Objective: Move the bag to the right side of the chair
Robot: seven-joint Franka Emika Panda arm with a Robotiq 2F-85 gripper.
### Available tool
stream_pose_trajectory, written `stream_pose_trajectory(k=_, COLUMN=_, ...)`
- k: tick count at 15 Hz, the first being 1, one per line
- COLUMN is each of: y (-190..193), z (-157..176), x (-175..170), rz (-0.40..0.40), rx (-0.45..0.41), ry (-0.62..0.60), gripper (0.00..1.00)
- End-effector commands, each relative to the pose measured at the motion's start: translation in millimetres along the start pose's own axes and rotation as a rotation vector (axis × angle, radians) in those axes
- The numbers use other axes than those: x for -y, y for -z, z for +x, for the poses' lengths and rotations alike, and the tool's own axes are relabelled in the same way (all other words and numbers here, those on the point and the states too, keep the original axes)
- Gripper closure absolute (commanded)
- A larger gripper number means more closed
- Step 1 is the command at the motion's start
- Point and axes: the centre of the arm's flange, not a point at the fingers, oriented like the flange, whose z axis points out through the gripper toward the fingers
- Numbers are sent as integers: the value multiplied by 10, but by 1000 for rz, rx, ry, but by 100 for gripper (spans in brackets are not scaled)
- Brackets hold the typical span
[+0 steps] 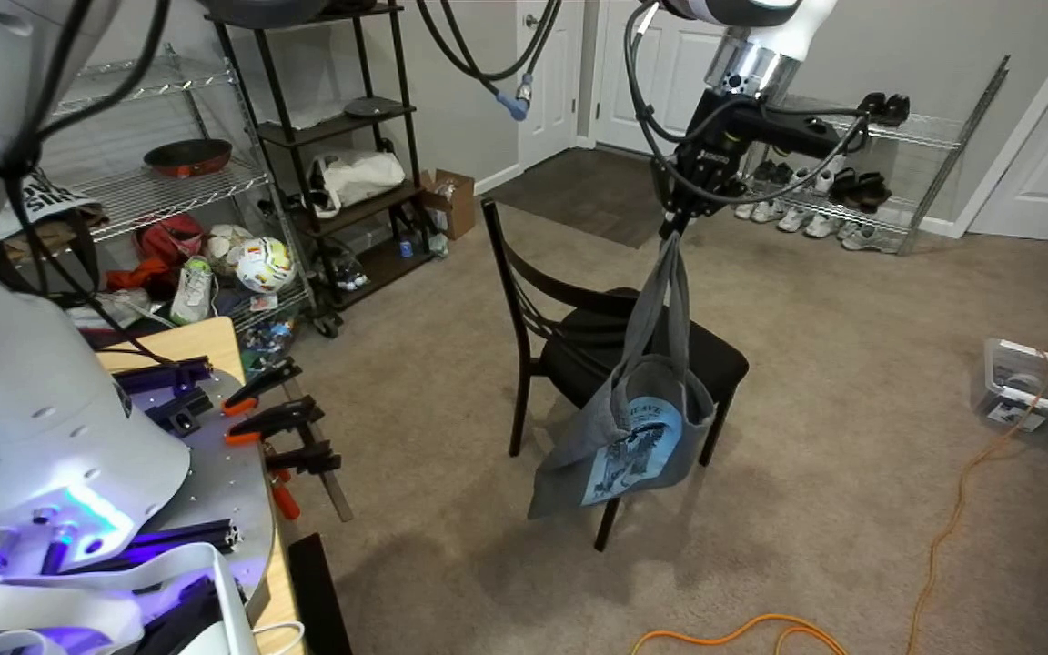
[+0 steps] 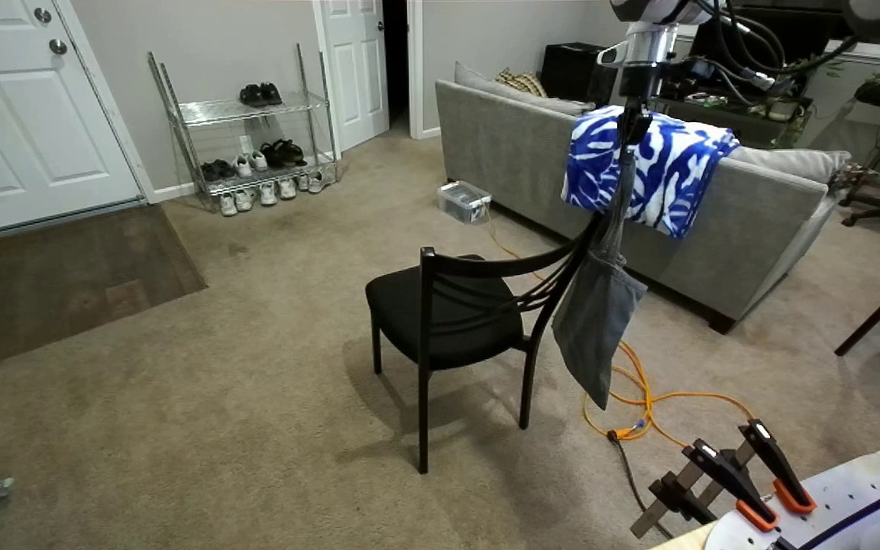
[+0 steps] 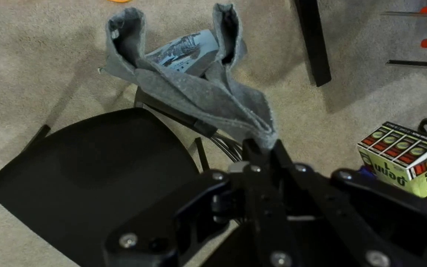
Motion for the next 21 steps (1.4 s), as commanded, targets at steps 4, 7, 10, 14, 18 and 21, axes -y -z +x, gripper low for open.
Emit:
stream_pose_trajectory(k=4, y=14, z=361, x=34, rz=203, rx=22, ry=122, gripper=98)
stream_pose_trajectory(k=7, y=-104, z=485, x=278, rz=298, rx=76, ry=247, gripper=98)
stream_pose_trajectory(k=10, y=-152, z=497, x=364, rz=350, rx=121, ry=321, gripper=98)
stream_pose_trajectory(k=14, y=-125, z=191, x=409, rz=361, rx=97, ry=256, gripper=98)
stream_pose_trajectory(k=18, y=-155, z=-308, x=441, rz=352, rx=65, ry=172, gripper=98)
stream_pose_trajectory(k=21, y=-150, z=-532, x=378, rz=342, rx=55, ry=134, gripper=98)
